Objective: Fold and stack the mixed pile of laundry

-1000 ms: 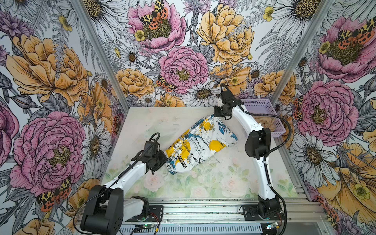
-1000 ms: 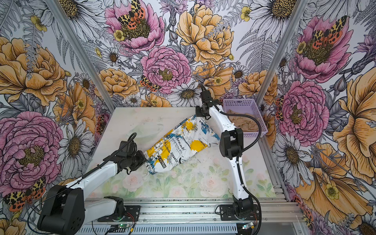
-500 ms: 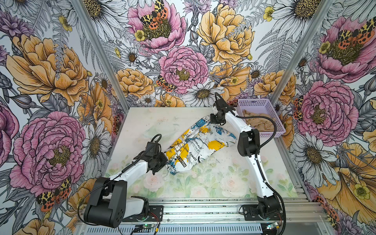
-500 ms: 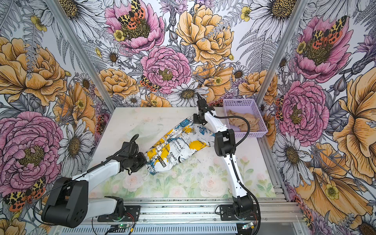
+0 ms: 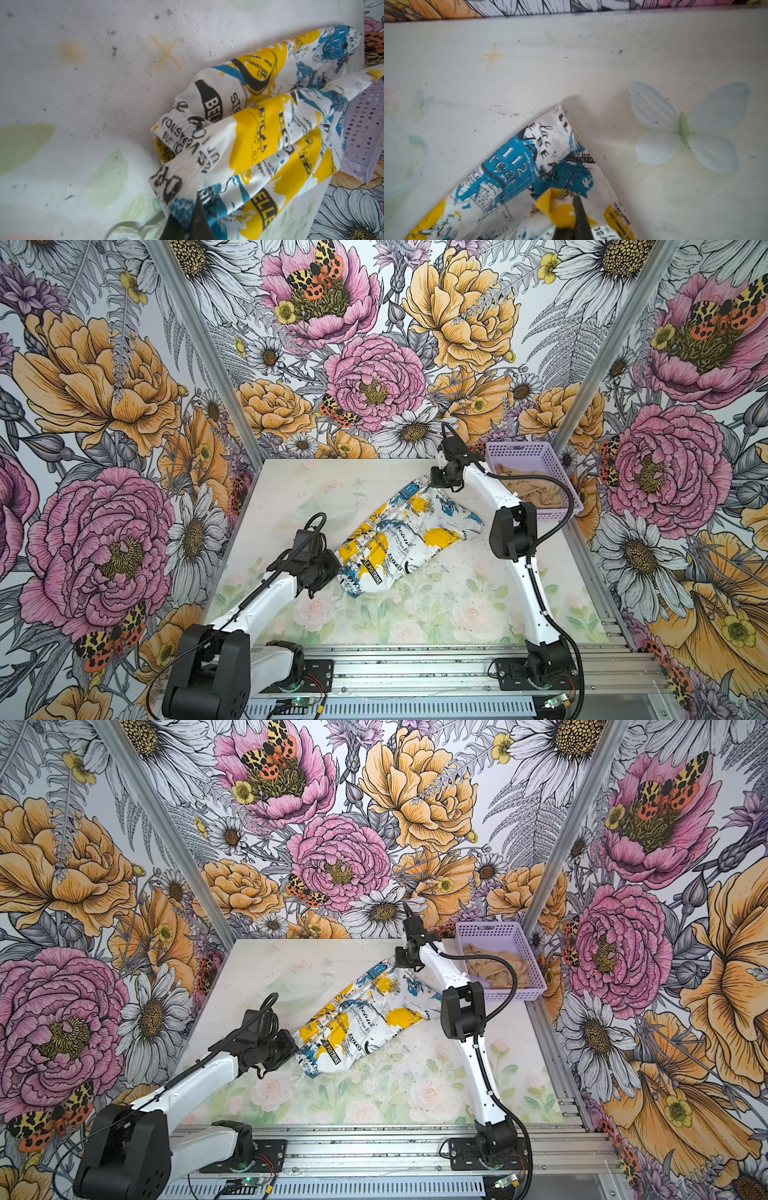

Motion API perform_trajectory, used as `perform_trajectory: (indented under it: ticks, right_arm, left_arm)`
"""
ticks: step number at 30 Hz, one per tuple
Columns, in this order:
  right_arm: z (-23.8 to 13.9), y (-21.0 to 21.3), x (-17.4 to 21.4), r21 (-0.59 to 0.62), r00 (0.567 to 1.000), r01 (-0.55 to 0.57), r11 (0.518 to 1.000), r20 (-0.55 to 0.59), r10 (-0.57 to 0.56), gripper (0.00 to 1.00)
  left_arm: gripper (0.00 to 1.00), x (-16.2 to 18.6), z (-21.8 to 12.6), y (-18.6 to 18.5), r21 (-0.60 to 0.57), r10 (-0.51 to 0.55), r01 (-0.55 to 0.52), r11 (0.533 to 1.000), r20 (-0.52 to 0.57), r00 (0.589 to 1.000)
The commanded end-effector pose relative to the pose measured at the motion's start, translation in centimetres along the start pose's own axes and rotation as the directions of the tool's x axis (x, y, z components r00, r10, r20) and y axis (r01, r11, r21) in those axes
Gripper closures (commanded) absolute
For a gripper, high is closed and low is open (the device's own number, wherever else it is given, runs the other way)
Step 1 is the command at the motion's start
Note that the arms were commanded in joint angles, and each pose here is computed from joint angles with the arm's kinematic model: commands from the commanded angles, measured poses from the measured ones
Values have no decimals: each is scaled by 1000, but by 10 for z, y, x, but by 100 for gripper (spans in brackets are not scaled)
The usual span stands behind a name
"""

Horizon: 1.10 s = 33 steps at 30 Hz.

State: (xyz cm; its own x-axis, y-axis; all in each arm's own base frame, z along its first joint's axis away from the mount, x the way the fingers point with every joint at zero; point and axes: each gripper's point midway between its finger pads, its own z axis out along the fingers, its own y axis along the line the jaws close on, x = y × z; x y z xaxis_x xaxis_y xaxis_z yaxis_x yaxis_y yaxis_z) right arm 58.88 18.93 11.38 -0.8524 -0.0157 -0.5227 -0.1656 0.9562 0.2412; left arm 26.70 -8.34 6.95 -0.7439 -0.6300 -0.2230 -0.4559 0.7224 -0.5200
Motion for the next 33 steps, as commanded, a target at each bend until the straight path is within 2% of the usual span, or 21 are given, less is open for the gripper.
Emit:
perform_trajectory:
  ticks: [1, 8, 12, 22, 33]
  right_arm:
    - [-66, 12, -42, 1, 988, 10, 1000, 156, -10, 100]
    - [-113, 31, -63, -32, 970, 31, 999, 242, -22, 100]
    - [-121, 41, -78, -57, 957, 42, 997, 288, -24, 100]
    - [-46, 37, -81, -81, 962, 26, 996, 272, -3, 100]
    - [22, 12, -63, -23, 971, -34, 999, 235, 38, 100]
  left_arm:
    - [100, 2, -13, 7, -41, -2, 2, 999, 4, 1000]
    - [100, -3, -27, -3, -4, -5, 5, 1000, 32, 999]
    - [100, -13, -31, -7, 1, -2, 2, 1000, 57, 998]
    - [100, -39, -8, 8, -33, -8, 11, 999, 86, 996]
    - [100, -59, 26, 13, -79, 24, -18, 997, 72, 997]
